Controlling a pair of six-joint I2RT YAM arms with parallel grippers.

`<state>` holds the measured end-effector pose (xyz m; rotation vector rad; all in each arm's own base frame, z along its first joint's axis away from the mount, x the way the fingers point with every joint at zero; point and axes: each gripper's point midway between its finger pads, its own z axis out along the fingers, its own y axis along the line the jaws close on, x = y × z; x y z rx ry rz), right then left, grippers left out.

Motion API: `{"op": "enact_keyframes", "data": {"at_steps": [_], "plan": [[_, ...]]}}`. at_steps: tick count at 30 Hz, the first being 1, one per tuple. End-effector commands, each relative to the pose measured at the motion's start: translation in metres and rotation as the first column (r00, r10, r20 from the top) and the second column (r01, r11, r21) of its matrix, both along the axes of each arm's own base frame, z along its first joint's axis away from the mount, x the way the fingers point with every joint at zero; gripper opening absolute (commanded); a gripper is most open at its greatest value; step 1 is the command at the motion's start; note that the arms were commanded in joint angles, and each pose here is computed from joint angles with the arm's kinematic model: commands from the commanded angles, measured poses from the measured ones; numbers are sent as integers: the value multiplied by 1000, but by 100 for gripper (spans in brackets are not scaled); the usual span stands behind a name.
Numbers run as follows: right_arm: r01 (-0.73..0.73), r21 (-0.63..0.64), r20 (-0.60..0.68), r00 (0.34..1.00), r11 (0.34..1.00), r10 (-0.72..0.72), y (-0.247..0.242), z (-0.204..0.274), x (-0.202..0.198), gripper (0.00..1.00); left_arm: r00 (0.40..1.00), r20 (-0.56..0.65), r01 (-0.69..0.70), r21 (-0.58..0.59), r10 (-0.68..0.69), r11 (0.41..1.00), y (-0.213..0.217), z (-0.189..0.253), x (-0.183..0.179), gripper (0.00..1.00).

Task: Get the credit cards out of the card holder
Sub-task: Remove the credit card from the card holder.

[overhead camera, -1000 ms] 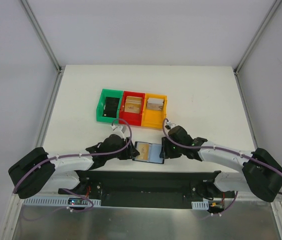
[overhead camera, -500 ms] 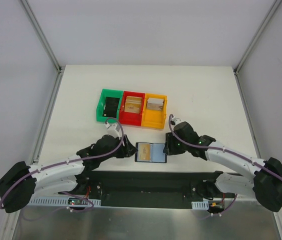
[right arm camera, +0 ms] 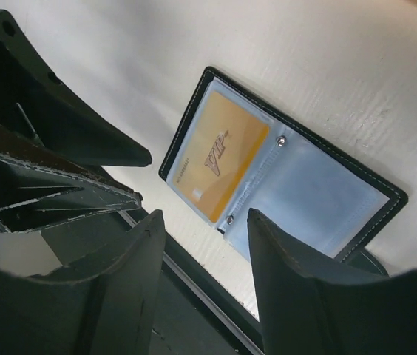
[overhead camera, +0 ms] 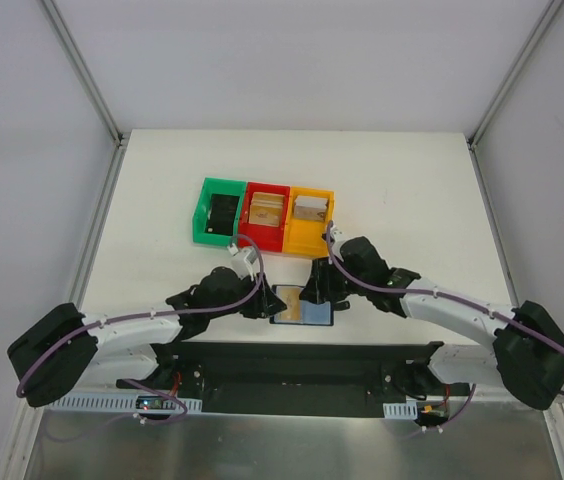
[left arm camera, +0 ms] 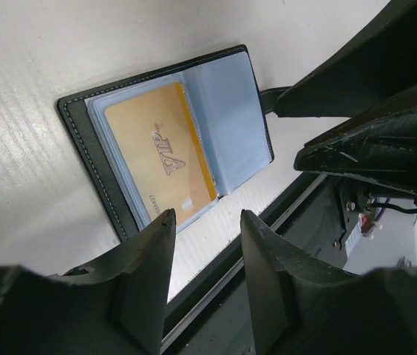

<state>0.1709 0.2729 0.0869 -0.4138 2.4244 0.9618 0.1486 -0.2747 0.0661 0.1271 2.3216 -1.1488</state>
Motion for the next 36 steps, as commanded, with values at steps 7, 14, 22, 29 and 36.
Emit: {"op": "enact_keyframes", "data": {"at_steps": [7,14,22,29,36], "plan": [[32,92,-69,997,995,-26,25,-8,9,47,999,-2,-34,-8,34,999,-10,-1,12,21],[52,69,-95,994,996,-46,25,-19,11,51,994,-52,-89,51,92,995,-4,-19,15,17],[62,50,-116,992,997,-55,23,-31,9,54,992,-51,-109,80,113,991,0,-23,18,18],[63,62,-127,990,996,-55,24,-32,8,52,991,-63,-108,91,114,990,-1,-28,19,15],[62,73,-138,989,995,-51,25,-33,6,52,991,-68,-111,104,119,988,0,-32,19,13]]}}
